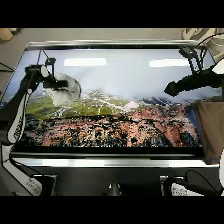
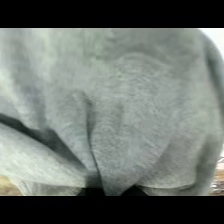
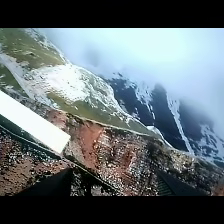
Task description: Fold the shirts.
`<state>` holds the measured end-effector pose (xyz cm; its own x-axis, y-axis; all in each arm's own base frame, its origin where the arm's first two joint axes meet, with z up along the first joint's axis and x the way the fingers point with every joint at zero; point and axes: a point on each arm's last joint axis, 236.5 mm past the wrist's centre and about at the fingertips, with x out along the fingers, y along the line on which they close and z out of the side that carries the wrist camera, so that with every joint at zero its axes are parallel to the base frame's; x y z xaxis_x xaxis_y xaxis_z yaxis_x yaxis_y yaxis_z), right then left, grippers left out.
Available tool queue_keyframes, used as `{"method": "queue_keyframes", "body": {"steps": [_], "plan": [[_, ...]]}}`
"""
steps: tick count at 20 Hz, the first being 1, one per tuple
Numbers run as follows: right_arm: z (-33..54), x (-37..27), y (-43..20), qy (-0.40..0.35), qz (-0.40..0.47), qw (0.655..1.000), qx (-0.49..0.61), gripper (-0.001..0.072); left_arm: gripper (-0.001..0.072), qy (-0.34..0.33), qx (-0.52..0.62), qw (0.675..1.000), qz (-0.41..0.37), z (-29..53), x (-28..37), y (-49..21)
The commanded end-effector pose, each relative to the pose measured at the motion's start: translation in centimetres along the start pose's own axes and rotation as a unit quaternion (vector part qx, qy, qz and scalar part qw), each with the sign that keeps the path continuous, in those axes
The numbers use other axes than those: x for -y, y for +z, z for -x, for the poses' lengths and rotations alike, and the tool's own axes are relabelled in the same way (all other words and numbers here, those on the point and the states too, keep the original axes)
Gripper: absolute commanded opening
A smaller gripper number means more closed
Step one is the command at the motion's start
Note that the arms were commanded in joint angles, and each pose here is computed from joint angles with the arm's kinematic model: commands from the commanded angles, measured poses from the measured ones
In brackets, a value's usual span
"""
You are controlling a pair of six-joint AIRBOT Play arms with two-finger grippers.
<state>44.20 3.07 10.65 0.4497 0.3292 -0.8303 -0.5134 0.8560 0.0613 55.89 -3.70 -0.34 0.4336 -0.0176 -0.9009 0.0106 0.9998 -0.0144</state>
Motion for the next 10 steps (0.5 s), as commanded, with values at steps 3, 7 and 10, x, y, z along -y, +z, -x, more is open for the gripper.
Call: {"method": "queue_keyframes", "body": {"steps": [3,7,10], "plan": [[8.0,-0.6,5.6,-0.081,0.075,0.985,0.131,0.0534,0.0023,-0.07,0.306,0.944,-0.107,26.3,8.5,9.6],[22.7,-3.6,10.2,-0.207,0.118,0.922,0.307,0.0534,0.0023,-0.194,0.511,0.828,-0.125,50.4,15.4,5.1],[30.6,-7.5,9.0,-0.258,0.15,0.883,0.364,0.0534,0.0023,-0.278,0.512,0.804,-0.118,56.0,18.2,0.1]]}}
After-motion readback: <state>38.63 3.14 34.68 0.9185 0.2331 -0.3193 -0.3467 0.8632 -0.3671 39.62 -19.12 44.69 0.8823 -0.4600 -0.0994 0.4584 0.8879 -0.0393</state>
